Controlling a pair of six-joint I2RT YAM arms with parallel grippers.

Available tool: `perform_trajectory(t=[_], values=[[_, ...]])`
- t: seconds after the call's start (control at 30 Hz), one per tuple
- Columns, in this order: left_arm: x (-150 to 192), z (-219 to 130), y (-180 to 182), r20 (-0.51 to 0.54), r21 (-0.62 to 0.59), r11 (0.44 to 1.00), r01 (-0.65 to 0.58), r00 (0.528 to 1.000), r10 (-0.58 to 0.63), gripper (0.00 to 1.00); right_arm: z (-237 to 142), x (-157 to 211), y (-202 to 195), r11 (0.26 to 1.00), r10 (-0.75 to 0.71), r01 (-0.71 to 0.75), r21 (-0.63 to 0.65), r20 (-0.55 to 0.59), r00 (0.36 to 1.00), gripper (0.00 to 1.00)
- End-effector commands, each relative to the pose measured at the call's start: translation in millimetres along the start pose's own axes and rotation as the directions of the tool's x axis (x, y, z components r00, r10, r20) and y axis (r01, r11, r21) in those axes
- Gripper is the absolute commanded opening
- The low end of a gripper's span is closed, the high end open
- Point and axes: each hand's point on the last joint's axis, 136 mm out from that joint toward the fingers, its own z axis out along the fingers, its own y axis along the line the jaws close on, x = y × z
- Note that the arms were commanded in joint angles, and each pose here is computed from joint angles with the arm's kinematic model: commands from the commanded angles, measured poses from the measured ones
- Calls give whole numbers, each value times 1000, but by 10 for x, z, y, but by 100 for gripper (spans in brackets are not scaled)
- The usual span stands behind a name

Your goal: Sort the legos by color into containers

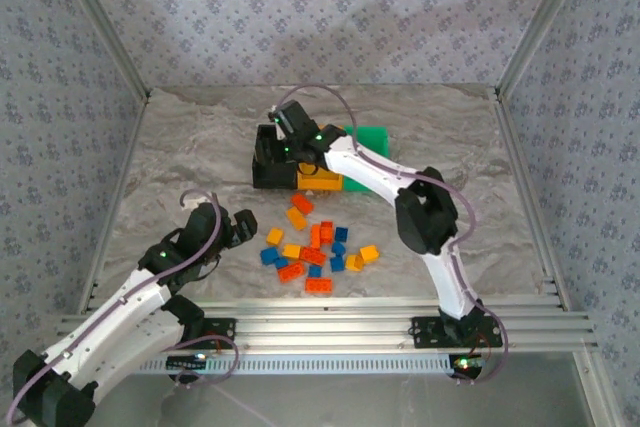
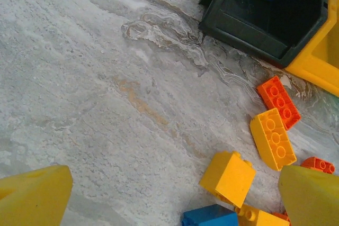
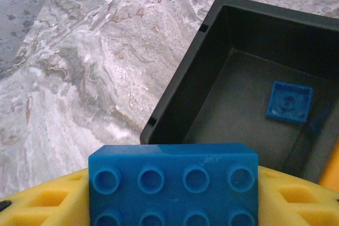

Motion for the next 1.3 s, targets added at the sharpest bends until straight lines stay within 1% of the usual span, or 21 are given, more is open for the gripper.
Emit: perform_trajectory(t=[0.0, 0.1, 0.13, 0.17, 0.27, 0.4, 0.5, 0.57, 0.7, 0.77, 0.83, 0.87, 0.93, 1.03, 1.1, 1.2, 1.27], values=[[49, -6, 40, -23, -8, 1000, -13, 1000, 13, 99, 102, -90, -57, 1000, 19, -18, 12, -18, 1000, 62], [44, -4, 30, -23, -4, 1000, -15, 1000, 15, 100, 178, -195, -28, 999, 32, -32, -12, -2, 999, 80], [48, -5, 25, -24, -2, 1000, -19, 1000, 19, 99, 177, -237, -7, 999, 36, -35, -20, 8, 999, 84], [47, -5, 19, -26, 0, 1000, -20, 999, 20, 99, 161, -277, 13, 999, 37, -37, -28, 18, 999, 86], [33, -13, 1, -26, 5, 1000, -26, 999, 26, 99, 29, -414, 83, 998, 37, -35, -49, 55, 998, 90], [8, -25, -76, -38, 26, 999, -44, 998, 45, 99, -264, -474, 92, 998, 47, -43, -51, 83, 995, 90], [10, -26, -185, -74, 51, 996, -78, 994, 81, 99, -554, -397, 24, 998, 63, -60, -36, 90, 994, 90], [22, -9, -248, -106, 58, 993, -100, 989, 105, 99, -728, -174, -85, 997, 73, -73, -3, 57, 996, 90], [49, 37, -300, -141, 61, 991, -117, 982, 125, 99, -1045, 375, -390, 993, 90, -88, 83, -25, 996, 87], [49, 57, -303, -139, 59, 992, -114, 983, 121, 100, -1172, 730, -555, 985, 114, -102, 136, -79, 990, 86], [51, 71, -315, -135, 67, 991, -113, 983, 121, 100, -1221, 1081, -674, 981, 116, -89, 169, -154, 981, 84], [50, 77, -316, -132, 68, 991, -112, 984, 120, 100, -1214, 1234, -702, 982, 110, -79, 169, -186, 976, 83], [60, 92, -302, -133, 63, 992, -113, 984, 121, 100, -1155, 1428, -678, 988, 91, -60, 139, -228, 969, 81], [86, 116, -254, -140, 43, 993, -109, 984, 114, 100, -1000, 1503, -570, 993, 30, -2, 121, -230, 973, 76], [104, 120, -232, -144, 38, 994, -100, 984, 105, 99, -872, 1450, -500, 991, -4, 31, 130, -205, 979, 70], [142, 114, -197, -152, 36, 995, -89, 984, 93, 100, -640, 1380, -496, 989, -2, 28, 143, -183, 983, 58], [148, 98, -169, -150, 31, 996, -87, 985, 91, 99, -494, 1374, -439, 994, 2, 20, 111, -191, 982, 53]])
